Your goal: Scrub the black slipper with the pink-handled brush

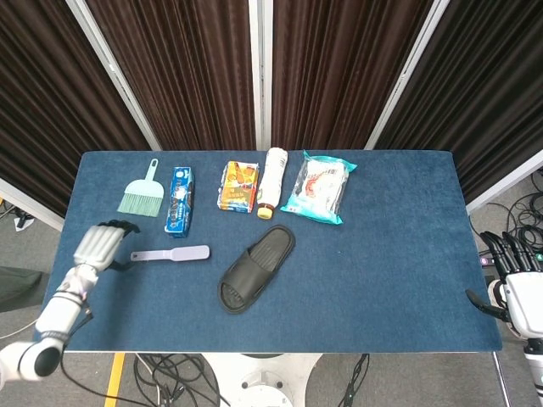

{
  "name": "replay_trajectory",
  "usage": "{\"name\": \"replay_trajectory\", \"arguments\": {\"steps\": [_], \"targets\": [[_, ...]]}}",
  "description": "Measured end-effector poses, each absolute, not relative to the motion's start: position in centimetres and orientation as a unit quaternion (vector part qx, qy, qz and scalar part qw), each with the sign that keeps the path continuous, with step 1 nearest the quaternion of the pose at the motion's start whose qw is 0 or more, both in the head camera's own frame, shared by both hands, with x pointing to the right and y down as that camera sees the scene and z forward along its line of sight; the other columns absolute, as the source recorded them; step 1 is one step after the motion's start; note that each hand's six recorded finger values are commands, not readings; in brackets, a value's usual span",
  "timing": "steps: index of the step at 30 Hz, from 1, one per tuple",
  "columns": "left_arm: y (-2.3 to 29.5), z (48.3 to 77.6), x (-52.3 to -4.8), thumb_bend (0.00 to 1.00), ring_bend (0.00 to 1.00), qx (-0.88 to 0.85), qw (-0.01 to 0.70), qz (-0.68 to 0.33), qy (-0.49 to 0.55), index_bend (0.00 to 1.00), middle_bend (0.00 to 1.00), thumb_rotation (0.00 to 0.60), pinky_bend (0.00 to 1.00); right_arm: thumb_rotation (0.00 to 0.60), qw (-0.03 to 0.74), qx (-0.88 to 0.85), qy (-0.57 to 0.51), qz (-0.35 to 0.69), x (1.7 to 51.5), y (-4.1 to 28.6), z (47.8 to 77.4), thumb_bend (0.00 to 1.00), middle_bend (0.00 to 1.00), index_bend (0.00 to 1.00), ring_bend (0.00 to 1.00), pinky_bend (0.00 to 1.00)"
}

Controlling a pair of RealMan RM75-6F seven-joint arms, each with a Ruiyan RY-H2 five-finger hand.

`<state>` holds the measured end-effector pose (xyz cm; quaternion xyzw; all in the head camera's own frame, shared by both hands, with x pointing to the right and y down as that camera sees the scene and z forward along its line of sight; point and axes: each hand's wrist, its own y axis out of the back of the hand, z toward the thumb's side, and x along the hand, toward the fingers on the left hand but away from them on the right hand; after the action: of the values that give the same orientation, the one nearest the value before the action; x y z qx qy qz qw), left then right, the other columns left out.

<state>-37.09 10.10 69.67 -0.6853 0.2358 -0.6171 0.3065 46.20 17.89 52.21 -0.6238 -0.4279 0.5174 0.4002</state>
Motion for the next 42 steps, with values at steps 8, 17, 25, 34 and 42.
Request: {"name": "replay_trajectory", "arguments": {"steps": [8,17,25,34,42], "targets": [[9.4,73.4,-35.3,0.23,0.36,-0.699,0.259,-0.639,0.190,0.39,0.47,0.600,0.41,0.600,0.390,-0.623,-0.427,0.527,46.5,17.8,52.7,0.10,0.09,0.05,0.00,0.09],[10.1,74.6,-34.4,0.23,0.39,-0.707,0.225,-0.648,0.173,0.41,0.49,0.600,0.46,0.600,0.383,-0.626,-0.424,0.531,46.6,17.7,53.3,0.10,0.10,0.05,0.00,0.09],[10.5,75.3,-33.8,0.24,0.44,-0.713,0.208,-0.650,0.162,0.44,0.53,0.600,0.51,0.600,0.377,-0.626,-0.425,0.534,46.9,18.0,53.6,0.10,0.10,0.05,0.00,0.09],[10.7,75.5,-33.6,0.24,0.51,-0.712,0.204,-0.653,0.158,0.51,0.61,0.600,0.54,0.600,0.374,-0.625,-0.424,0.538,47.2,18.2,53.8,0.10,0.10,0.05,0.00,0.09],[11.3,75.9,-33.4,0.24,0.53,-0.716,0.191,-0.656,0.143,0.52,0.62,0.600,0.59,0.600,0.369,-0.626,-0.424,0.540,47.3,18.2,54.0,0.10,0.10,0.05,0.00,0.09]]}}
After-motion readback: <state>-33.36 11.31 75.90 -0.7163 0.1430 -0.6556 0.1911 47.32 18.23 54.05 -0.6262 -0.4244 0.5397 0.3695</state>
